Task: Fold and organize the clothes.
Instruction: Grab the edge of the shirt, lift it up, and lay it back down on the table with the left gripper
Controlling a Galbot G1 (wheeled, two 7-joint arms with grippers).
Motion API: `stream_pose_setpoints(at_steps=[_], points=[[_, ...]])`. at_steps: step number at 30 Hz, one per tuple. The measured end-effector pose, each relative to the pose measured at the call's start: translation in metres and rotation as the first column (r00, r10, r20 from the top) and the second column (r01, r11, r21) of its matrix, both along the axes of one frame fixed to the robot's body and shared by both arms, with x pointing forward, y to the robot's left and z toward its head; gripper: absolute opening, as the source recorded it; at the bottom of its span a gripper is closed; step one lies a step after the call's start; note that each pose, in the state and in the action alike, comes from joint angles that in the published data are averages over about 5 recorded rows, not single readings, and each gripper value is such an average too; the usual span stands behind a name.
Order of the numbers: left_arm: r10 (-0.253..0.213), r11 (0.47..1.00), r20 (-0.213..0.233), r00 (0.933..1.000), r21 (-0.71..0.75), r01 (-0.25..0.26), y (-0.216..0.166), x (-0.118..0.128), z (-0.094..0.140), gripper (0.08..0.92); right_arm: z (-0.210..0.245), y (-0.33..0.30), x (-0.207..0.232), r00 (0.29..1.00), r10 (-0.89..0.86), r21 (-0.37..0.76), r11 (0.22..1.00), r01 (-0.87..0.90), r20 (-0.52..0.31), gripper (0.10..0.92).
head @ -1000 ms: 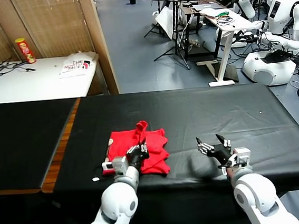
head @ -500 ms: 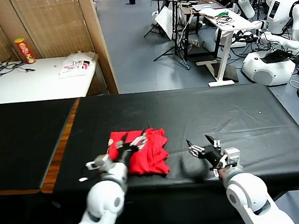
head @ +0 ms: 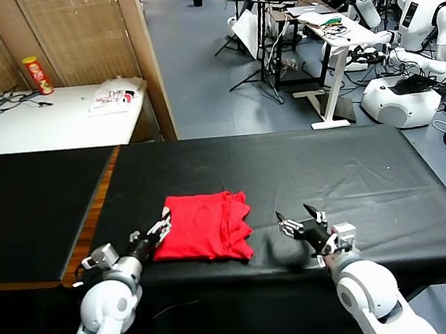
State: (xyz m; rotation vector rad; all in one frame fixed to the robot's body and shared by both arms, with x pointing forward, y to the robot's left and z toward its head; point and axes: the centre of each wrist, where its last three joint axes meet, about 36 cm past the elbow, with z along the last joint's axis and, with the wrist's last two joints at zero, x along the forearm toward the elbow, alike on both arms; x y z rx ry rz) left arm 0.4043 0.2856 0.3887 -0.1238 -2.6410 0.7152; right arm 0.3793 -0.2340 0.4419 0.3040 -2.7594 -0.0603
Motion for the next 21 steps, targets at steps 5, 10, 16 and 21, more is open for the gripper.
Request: stream_pose_setpoints(at_steps=[5,10,16,21], points=[[-0.009,0.998,-0.031,0.9995,-0.07,0.007,0.0021,-0.0031,-0.0044,0.798,0.0006,0.0023,0.0009,1.0,0.0,0.008,1.0,-0.001,0.003,0.798],[0.006,0.99,-0.056,0.9984,-0.137,-0.014,0.0057,-0.0015,-0.0049,0.759,0.0003,0.003,0.0009,1.0,0.0,0.011,1.0,0.0,0.003,0.798],[0.0,0.987,-0.071,0.9974,-0.157,-0.011,0.0069,-0.002,-0.0051,0.465,0.0007,0.0022,0.0019,1.0,-0.002,0.01,1.0,0.002,0.005,0.798],[-0.001,0.989,-0.065,0.9979,-0.145,-0.008,0.0059,-0.0017,-0.0033,0.208,0.0004,0.0021,0.002,1.0,-0.006,0.012,1.0,0.006,0.004,0.798]])
